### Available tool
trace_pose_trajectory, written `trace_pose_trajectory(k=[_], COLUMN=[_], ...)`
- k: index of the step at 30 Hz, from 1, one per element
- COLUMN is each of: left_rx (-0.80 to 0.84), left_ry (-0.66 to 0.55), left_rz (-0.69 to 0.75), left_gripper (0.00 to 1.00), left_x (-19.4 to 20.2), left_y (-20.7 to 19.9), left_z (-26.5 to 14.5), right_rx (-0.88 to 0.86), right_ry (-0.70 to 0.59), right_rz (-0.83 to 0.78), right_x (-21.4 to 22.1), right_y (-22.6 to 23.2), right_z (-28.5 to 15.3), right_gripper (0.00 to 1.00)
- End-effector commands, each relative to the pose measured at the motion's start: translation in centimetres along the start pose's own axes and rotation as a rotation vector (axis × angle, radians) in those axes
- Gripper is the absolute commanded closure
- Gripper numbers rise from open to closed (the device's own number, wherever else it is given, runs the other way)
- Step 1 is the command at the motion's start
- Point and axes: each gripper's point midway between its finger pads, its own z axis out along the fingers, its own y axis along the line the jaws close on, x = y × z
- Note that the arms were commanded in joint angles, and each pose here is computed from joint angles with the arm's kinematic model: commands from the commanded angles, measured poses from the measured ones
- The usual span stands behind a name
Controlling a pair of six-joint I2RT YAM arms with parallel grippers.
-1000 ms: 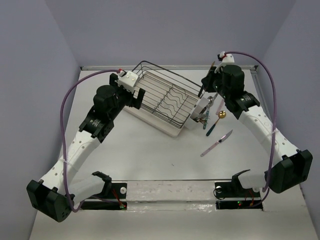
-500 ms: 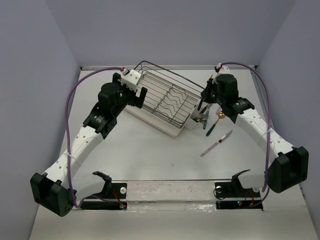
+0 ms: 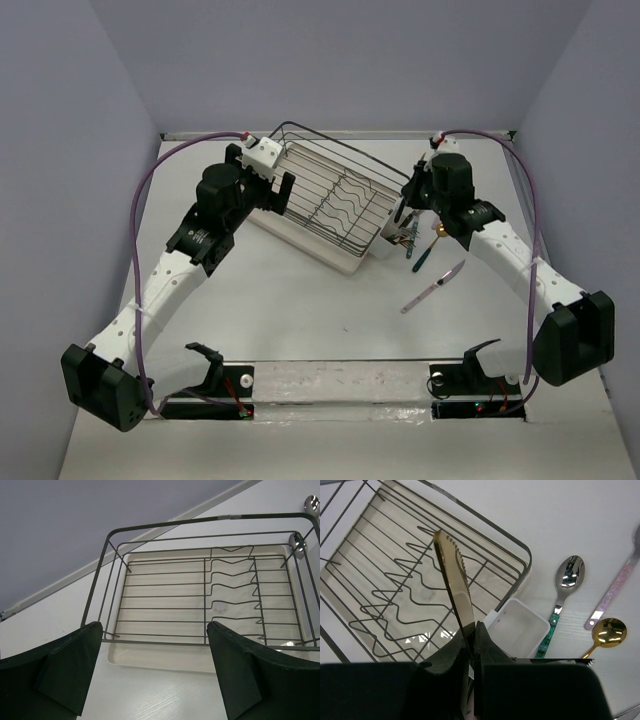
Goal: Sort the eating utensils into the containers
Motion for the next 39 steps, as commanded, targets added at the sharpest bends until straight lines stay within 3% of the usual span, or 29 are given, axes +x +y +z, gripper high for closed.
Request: trace_pose_trajectory(k=[1,3,11,21,26,28,33,39], left_rx=[-0.031,-0.031,-0.033,-0.034,-0.033,-0.033,-0.072,-0.092], left_ry=[-0.101,-0.102,-0.111,-0.111,-0.108,-0.111,-0.102,-0.103], left_rz=[0.013,0.016,0.023,0.028,0.022,0.019,0.012,0.004], left_gripper=[0.01,0.01,0.01,0.01,0.01,0.01,0.01,0.01], left_x=[-3.6,-3.6,-3.6,-3.4,-3.0,-3.0,-2.3,-1.6], left_y=[1.0,1.0,1.0,1.0,0.9,0.9,1.5,1.9], left_z=[-0.7,-0.9,-1.0,-1.3,-1.4,-1.6,-2.0,-2.5], right_rx=[-0.035,-0.038,-0.077,-0.096,-0.125,-0.042,0.145,0.195], right_ry=[-0.083,-0.099,-0.130,-0.226,-0.401,-0.438,-0.339,-0.298], right_rz=[0.018,0.018,-0.013,-0.053,-0.059,-0.065,-0.055,0.032], right_x=[-1.6,-1.9,-2.3,-5.8,-12.9,-14.8,-16.2,-15.5], right_y=[0.6,0.6,1.0,1.7,3.3,2.0,-2.9,-6.6], right_z=[-0.4,-0.8,-1.7,-3.8,-8.4,-9.3,-8.9,-8.4], right_gripper=[1.00,0.96,0.61,0.48,0.35,0.31,0.29,0.28])
